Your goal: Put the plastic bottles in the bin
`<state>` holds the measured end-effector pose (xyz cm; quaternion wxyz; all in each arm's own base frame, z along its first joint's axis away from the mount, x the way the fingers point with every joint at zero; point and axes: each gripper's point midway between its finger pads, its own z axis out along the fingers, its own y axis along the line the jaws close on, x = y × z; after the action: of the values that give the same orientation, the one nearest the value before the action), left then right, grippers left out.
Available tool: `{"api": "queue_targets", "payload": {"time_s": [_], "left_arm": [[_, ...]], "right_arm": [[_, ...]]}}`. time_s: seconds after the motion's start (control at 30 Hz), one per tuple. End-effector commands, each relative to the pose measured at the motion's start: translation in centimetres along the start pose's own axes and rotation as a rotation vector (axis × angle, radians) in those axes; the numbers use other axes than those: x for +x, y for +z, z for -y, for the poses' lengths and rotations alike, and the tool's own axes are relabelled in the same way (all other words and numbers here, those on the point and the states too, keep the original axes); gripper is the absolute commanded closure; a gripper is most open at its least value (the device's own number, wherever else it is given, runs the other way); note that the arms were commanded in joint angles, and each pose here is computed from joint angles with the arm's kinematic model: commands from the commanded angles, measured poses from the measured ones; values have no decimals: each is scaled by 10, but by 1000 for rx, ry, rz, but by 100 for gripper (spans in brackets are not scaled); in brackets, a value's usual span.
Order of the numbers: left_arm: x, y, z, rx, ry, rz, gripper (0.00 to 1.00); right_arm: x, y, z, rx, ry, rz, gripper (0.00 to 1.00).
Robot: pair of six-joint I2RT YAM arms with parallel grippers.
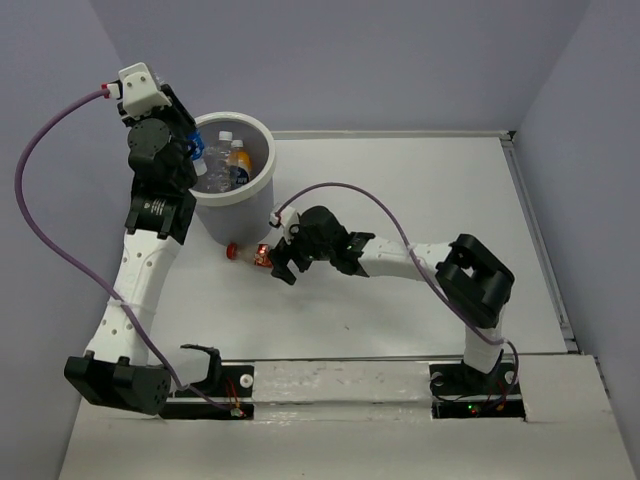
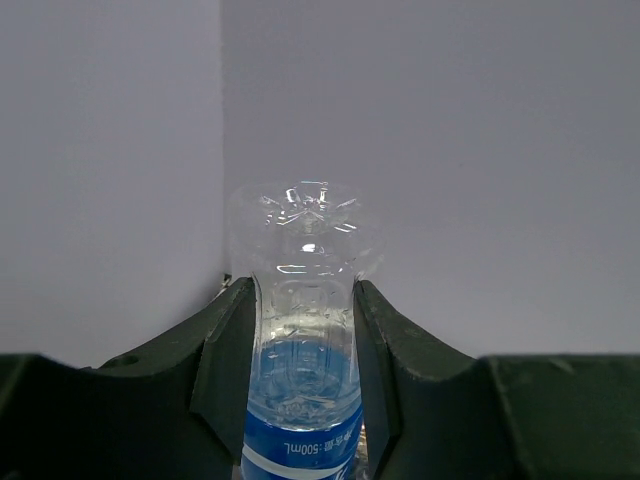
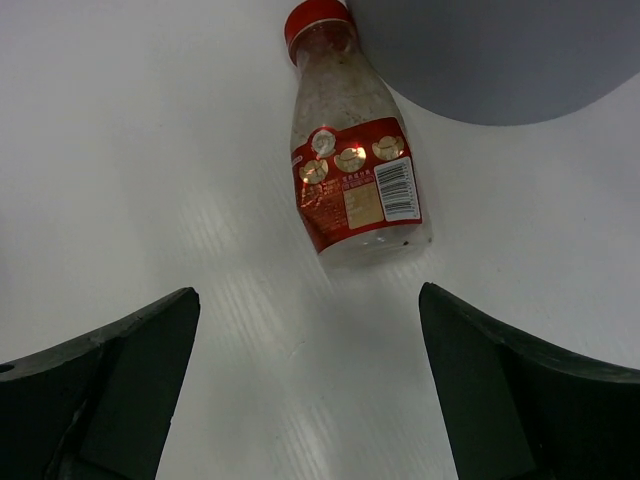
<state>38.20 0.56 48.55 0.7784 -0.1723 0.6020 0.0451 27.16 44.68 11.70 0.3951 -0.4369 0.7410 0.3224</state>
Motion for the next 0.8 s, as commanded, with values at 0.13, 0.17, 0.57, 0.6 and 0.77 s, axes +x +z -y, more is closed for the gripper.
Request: {"api": "queue_targets", "payload": {"time_s": [0.13, 0.17, 0.57, 0.6, 0.77], "left_arm": [[-45, 22, -15, -59, -75, 175, 75], [-44, 24, -14, -55, -74, 178, 75], [29, 45, -1, 30, 12, 101, 74], [33, 46, -1, 33, 20, 95, 74], [60, 44, -8, 19, 61, 64, 71]], "right_arm": [[-42, 32, 11, 25, -114, 160, 2], [-42, 35, 12, 25, -114, 162, 2], [-8, 76, 22, 39, -138, 97, 1], [-5, 79, 20, 45, -145, 92, 1], [-4, 82, 22, 77, -149, 107, 7]]}}
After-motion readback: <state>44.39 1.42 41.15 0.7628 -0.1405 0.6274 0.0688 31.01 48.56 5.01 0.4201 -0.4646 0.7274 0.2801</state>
